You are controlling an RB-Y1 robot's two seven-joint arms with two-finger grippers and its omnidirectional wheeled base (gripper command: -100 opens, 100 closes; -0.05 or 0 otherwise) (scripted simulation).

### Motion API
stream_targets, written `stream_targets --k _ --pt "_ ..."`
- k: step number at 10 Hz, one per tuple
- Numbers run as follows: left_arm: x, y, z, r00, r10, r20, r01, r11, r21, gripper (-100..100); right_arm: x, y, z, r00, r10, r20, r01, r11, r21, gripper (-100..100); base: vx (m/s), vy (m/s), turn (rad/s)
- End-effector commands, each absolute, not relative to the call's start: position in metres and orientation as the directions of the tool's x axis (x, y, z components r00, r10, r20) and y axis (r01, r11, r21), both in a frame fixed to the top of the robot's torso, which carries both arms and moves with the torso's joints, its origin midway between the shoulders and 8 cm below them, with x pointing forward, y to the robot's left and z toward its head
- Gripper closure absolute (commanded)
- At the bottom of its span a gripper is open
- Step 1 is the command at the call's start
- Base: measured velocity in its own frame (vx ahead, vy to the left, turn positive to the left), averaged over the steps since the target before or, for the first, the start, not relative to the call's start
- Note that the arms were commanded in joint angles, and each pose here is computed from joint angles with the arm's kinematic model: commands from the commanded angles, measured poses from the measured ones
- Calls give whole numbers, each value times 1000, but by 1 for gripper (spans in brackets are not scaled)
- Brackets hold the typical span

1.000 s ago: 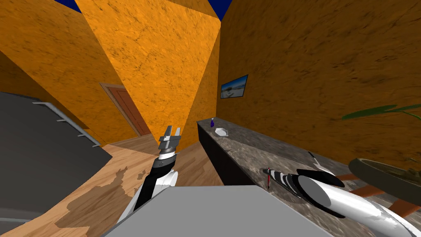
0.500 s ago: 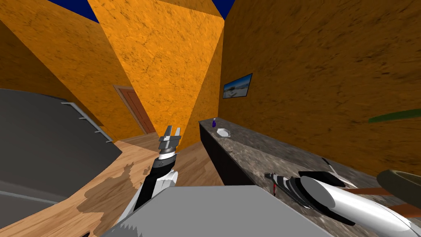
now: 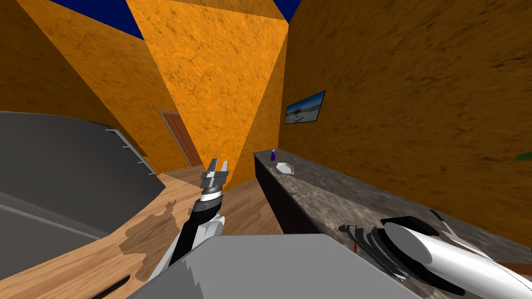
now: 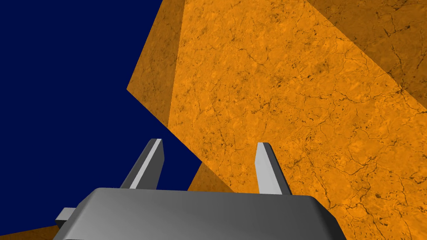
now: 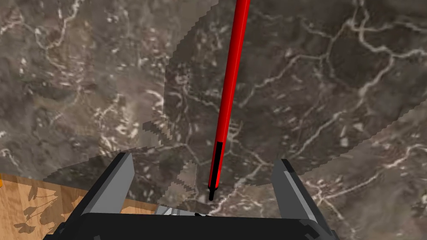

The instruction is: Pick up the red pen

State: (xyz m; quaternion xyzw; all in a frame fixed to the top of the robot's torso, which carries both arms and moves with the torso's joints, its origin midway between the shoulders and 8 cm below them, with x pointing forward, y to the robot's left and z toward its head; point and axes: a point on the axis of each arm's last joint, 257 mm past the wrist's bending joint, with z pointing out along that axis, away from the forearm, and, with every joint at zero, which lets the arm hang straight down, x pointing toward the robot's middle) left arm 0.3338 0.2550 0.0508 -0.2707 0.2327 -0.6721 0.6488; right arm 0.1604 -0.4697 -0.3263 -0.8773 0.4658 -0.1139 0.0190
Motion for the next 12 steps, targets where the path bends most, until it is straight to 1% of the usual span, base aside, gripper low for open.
stream_targets --k 1,7,11,12 --pt "334 255 51 -12 -998 62 746 -50 -664 0 150 -466 -329 529 -836 142 -829 -546 -124 -100 12 -8 68" --pt "334 255 51 -12 -998 62 746 -50 -664 0 116 -452 -329 462 -887 5 -885 -462 -63 -100 9 -8 72" --pt "334 255 51 -12 -998 62 746 -50 -664 0 107 -448 -329 454 -891 -26 -891 -453 -42 -100 5 -6 20" --pt "334 255 51 -12 -998 62 746 -50 -664 0 107 -447 -329 453 -891 -29 -891 -452 -40 0 0 0 0"
